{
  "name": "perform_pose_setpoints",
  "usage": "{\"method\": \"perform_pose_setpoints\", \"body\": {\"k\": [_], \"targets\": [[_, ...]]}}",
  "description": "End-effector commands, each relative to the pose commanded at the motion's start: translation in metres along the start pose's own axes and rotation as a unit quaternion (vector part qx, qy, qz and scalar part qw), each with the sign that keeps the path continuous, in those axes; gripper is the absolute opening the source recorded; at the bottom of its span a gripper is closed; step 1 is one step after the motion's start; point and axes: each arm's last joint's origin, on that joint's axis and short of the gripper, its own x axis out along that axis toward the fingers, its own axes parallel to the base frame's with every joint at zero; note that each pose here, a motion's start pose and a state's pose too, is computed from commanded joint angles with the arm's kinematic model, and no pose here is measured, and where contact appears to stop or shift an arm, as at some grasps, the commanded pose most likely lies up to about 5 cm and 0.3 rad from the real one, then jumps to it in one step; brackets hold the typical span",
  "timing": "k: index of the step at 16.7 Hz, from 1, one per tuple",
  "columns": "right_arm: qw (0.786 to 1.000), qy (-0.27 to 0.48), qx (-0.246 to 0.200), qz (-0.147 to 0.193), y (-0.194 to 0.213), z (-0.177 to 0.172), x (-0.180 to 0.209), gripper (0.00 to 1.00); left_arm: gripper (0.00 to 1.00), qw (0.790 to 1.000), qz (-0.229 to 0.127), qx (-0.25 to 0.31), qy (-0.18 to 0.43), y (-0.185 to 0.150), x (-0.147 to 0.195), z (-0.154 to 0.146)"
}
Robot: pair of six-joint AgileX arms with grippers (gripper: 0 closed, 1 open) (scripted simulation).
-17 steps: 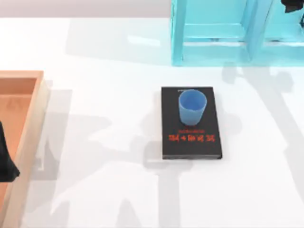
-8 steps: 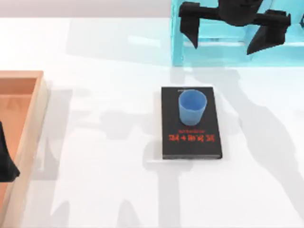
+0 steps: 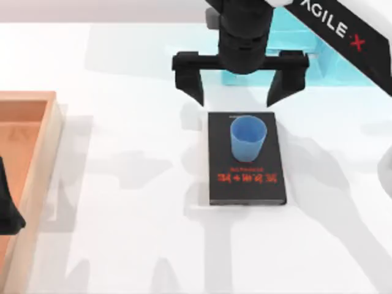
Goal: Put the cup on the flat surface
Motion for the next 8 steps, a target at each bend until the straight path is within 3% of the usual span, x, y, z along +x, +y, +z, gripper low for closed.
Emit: {"method": "perform_pose_setpoints", "body": {"k": [8], "targets": [[1.0, -0.001, 0.0, 0.001, 0.0002, 0.0024, 0.009, 1.0, 1.0, 1.0, 0.0, 0.0, 0.0, 0.0, 0.0, 0.0]]}}
